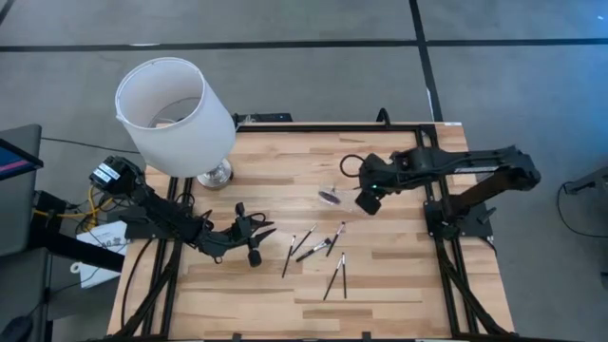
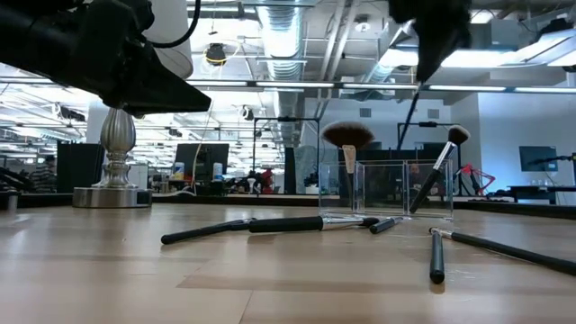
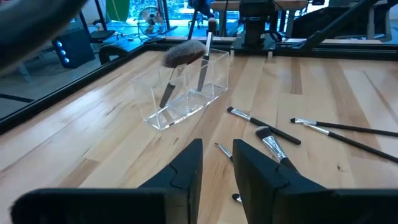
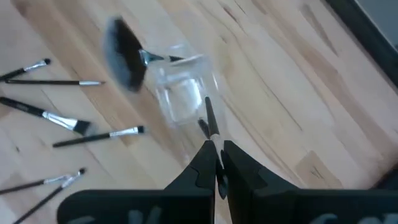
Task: Put items in baskets/containers
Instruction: Put the black eyeshadow brush into the transparent organizer
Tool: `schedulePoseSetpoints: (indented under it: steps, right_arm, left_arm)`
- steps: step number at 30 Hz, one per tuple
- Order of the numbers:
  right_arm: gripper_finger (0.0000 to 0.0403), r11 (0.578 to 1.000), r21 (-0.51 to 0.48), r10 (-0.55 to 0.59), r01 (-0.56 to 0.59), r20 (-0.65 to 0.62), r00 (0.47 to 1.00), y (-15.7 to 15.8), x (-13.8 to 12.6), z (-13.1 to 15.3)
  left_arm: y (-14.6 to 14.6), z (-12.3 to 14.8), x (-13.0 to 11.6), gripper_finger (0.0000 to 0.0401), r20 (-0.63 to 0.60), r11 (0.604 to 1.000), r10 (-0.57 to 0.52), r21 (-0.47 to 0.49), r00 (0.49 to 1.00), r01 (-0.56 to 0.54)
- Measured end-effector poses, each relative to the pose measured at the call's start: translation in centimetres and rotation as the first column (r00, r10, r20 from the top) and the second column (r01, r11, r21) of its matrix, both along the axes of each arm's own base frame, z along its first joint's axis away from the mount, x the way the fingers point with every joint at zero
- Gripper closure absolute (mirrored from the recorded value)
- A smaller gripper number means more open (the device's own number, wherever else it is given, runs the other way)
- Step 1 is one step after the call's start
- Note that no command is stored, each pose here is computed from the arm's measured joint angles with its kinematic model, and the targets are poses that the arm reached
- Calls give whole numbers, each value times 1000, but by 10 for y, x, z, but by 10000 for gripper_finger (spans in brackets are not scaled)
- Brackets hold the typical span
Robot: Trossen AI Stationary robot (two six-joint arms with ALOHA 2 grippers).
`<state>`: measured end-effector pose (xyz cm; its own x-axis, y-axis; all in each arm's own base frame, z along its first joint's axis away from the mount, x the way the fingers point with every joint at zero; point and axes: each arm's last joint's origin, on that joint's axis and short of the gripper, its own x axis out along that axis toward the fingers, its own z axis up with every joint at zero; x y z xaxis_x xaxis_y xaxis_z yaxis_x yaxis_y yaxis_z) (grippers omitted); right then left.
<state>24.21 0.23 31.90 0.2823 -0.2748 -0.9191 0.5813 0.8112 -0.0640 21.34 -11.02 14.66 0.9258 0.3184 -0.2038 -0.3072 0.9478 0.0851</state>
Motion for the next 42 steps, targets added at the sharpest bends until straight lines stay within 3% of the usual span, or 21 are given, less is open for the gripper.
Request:
schedulePoseSetpoints:
  steps: [6,13,20,28,33,42]
  right_arm:
    - [393,993,18,115,-115,8,993,-6,29,-27]
    - [381,989,29,145,-142,-155,977,-11,55,-68]
    - [340,978,36,207,-204,-250,946,-11,72,-90]
    - [274,974,26,224,-224,-248,943,-7,79,-61]
    - [244,967,12,252,-253,-172,952,9,85,-27]
    - [227,875,-65,479,-479,-24,878,61,93,1]
  left_arm:
    - [0,0,0,315,11,999,-2,-39,1000,2]
    - [1,-1,2,315,25,989,-39,-144,999,42]
    - [1,-1,2,315,24,988,-46,-149,999,49]
    - [-1,-3,3,315,47,950,-78,-299,996,88]
    - [-8,-5,12,315,36,942,-96,-318,995,102]
    - [-26,-35,48,313,-70,961,-106,-264,992,84]
